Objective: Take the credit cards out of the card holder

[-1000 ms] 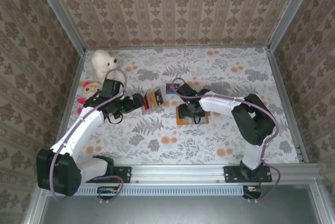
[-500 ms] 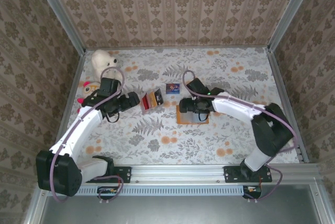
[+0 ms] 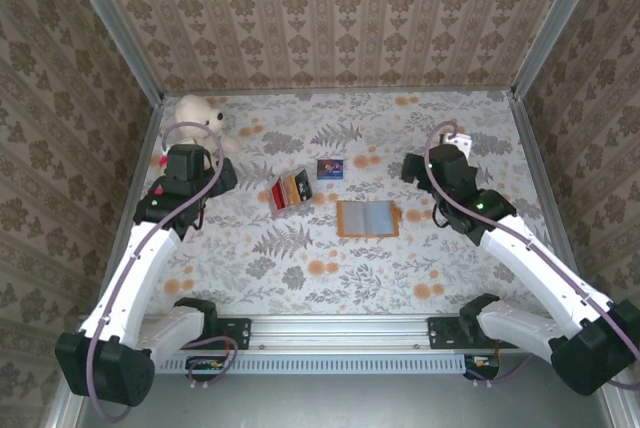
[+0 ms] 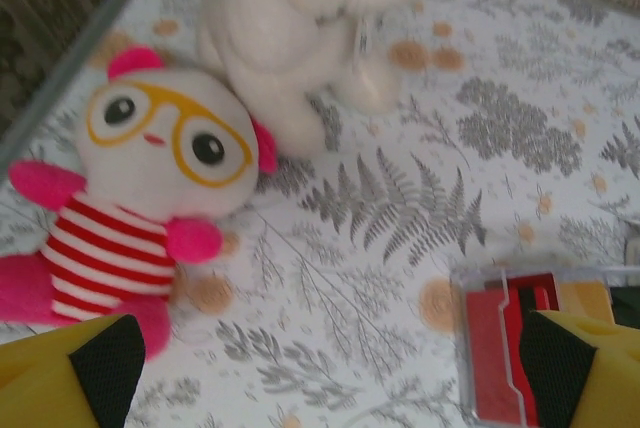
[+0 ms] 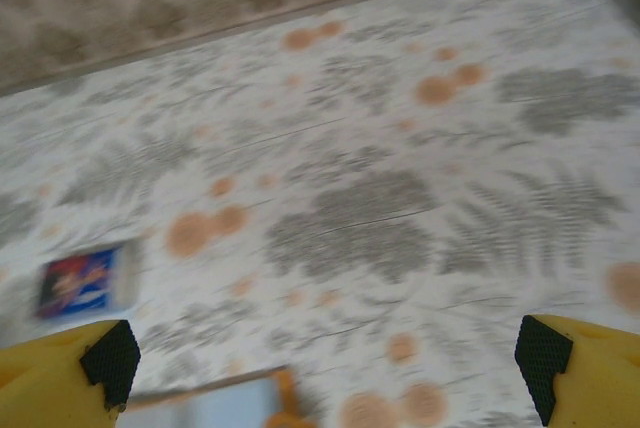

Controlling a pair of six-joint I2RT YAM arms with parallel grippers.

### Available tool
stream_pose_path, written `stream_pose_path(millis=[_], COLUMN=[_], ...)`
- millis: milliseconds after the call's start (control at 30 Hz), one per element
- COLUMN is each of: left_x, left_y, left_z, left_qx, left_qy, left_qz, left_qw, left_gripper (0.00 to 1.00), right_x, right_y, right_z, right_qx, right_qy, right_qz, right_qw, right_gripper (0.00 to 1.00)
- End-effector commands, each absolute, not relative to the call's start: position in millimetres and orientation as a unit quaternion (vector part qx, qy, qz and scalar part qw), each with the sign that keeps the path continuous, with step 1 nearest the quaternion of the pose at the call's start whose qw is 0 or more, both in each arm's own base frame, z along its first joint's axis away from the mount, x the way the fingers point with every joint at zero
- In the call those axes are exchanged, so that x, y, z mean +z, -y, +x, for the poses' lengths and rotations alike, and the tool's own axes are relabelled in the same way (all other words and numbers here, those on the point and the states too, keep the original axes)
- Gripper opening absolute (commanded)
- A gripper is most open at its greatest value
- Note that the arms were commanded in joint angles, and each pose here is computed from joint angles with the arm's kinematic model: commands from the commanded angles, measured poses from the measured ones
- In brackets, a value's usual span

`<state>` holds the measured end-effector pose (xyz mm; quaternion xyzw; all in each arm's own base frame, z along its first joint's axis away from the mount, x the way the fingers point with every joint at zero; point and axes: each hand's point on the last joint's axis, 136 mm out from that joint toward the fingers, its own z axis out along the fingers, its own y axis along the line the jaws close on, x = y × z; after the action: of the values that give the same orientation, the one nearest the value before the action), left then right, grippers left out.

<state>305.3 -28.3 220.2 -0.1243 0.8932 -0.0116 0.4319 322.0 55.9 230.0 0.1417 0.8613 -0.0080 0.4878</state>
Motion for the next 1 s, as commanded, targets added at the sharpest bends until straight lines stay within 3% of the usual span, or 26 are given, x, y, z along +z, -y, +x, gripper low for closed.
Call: stream_pose_path(millis=[0, 200, 433, 633, 967], left_x=[225.9, 195.2, 172.5, 149.6, 127.9], left_y=[11.7, -2.2, -26.7, 0.4, 1.8], left_z=[314.6, 326.1, 327.4, 340.2, 345.4], left_qx=[0.046, 0.105, 0.148, 0.079, 0.026], left_qy=[-0.874, -0.864, -0.854, -0.837, -0.802], left_qz=[-0.097, -0.080, -0.099, -0.001, 0.019], left_qw=[0.475, 0.486, 0.488, 0.541, 0.596], left_gripper=[1.00, 1.00, 1.00, 1.00, 1.00], right_x=[231.5, 207.4, 157.3, 133.1, 135.1], right_y=[-7.8, 21.0, 31.4, 32.0, 27.6], right_z=[315.4, 318.8, 329.6, 341.1, 357.2], right_qx=[-0.120, -0.166, -0.179, -0.178, -0.120], right_qy=[-0.835, -0.813, -0.832, -0.825, -0.793], right_qz=[0.160, 0.153, 0.120, 0.097, 0.089], right_qw=[0.513, 0.536, 0.512, 0.528, 0.591], right_gripper=[1.00, 1.00, 1.00, 1.00, 1.00])
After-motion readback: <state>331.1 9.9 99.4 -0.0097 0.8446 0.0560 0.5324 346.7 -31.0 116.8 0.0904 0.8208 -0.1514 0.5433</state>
